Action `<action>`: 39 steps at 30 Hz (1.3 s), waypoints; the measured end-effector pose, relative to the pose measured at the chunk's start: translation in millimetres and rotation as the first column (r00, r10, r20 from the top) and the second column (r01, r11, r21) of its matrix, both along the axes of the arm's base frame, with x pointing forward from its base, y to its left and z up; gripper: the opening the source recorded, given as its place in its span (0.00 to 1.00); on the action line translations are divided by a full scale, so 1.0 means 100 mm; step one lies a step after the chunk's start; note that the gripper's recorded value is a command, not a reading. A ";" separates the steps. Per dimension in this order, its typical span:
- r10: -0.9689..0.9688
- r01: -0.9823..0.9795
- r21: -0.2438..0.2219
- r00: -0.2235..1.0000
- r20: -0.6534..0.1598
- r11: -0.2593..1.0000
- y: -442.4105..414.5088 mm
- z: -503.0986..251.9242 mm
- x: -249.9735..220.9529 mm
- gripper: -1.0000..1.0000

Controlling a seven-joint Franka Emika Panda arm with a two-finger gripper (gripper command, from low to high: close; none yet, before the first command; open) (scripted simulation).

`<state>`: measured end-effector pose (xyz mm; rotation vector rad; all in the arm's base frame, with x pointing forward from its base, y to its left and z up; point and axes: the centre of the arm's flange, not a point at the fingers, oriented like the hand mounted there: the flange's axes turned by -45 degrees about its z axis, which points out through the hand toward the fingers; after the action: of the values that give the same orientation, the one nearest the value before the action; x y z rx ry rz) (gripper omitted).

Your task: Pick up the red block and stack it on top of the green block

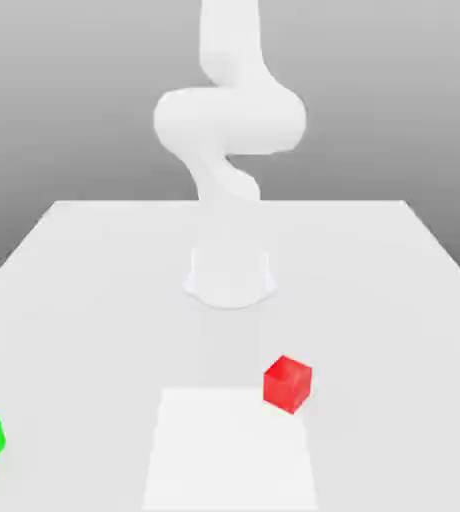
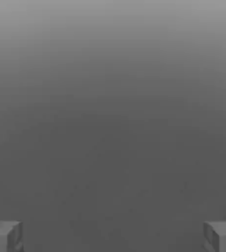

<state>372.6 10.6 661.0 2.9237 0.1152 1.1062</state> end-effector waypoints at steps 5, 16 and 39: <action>0.175 -0.195 -0.092 0.967 -0.187 0.976 0.26 -1.24 0.37 0.50; 0.516 -0.676 -0.062 0.615 -0.596 0.735 0.67 -4.02 -0.22 0.50; 0.557 -0.750 -0.012 0.501 -0.662 0.661 0.70 -4.57 -0.50 0.00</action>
<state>322.3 80.5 203.9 2.8146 1.3981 -0.0018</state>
